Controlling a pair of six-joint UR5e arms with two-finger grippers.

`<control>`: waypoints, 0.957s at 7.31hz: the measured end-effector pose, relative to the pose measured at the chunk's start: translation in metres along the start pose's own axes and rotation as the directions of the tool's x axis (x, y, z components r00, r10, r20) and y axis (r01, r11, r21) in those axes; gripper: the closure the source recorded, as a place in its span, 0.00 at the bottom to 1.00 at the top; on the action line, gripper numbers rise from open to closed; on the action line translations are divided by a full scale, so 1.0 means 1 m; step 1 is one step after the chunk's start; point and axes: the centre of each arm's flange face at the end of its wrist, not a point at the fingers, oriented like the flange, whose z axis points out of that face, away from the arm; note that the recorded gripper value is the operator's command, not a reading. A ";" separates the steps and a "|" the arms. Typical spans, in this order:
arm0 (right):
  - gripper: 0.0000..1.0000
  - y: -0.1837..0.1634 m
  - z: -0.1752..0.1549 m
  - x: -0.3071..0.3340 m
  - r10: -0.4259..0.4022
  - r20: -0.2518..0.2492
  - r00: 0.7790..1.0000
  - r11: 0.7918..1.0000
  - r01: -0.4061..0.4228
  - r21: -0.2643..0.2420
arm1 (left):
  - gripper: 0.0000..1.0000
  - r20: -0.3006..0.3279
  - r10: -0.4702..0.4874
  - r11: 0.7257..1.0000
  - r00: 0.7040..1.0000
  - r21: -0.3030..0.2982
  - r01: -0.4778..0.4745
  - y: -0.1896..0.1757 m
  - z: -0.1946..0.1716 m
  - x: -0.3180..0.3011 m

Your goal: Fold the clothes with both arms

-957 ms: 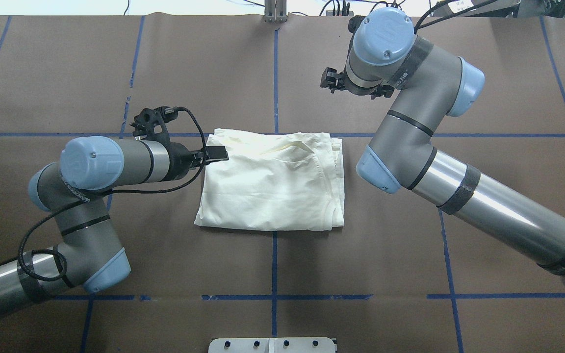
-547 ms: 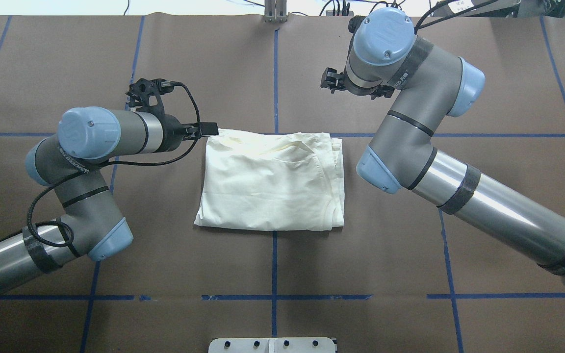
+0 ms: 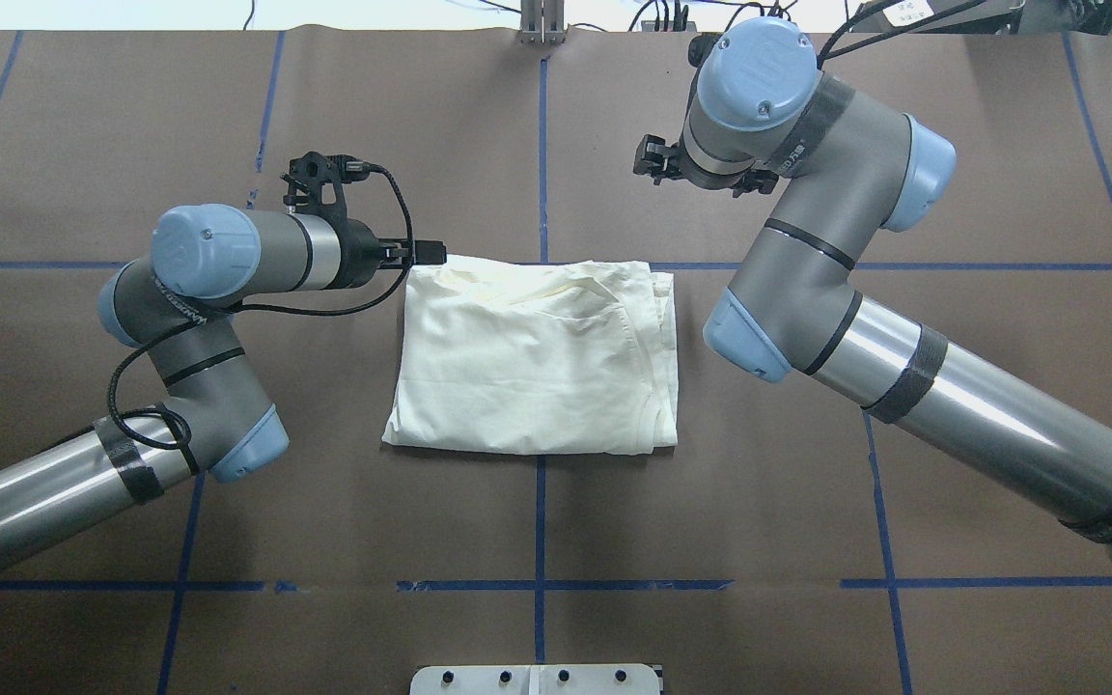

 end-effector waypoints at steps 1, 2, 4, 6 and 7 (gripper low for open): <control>0.00 0.000 0.000 0.000 0.001 -0.001 1.000 1.000 -0.001 -0.001 | 1.00 -0.010 0.000 1.000 1.000 -0.001 0.000 0.001 0.001 0.003; 0.00 0.001 0.001 0.001 0.001 -0.001 1.000 1.000 -0.001 -0.001 | 1.00 -0.017 -0.001 1.000 1.000 -0.004 0.001 0.003 0.001 0.006; 0.00 0.001 0.001 0.000 0.000 -0.001 1.000 1.000 0.000 -0.002 | 1.00 -0.021 0.000 1.000 1.000 -0.012 0.000 0.009 0.003 0.009; 0.00 0.001 0.001 0.000 0.001 -0.001 1.000 1.000 -0.001 -0.002 | 1.00 -0.013 -0.001 1.000 1.000 -0.014 0.001 0.010 0.004 0.004; 0.00 0.001 0.001 0.000 0.001 -0.001 1.000 1.000 -0.001 -0.001 | 1.00 -0.002 -0.005 1.000 1.000 -0.009 0.005 0.005 0.004 -0.001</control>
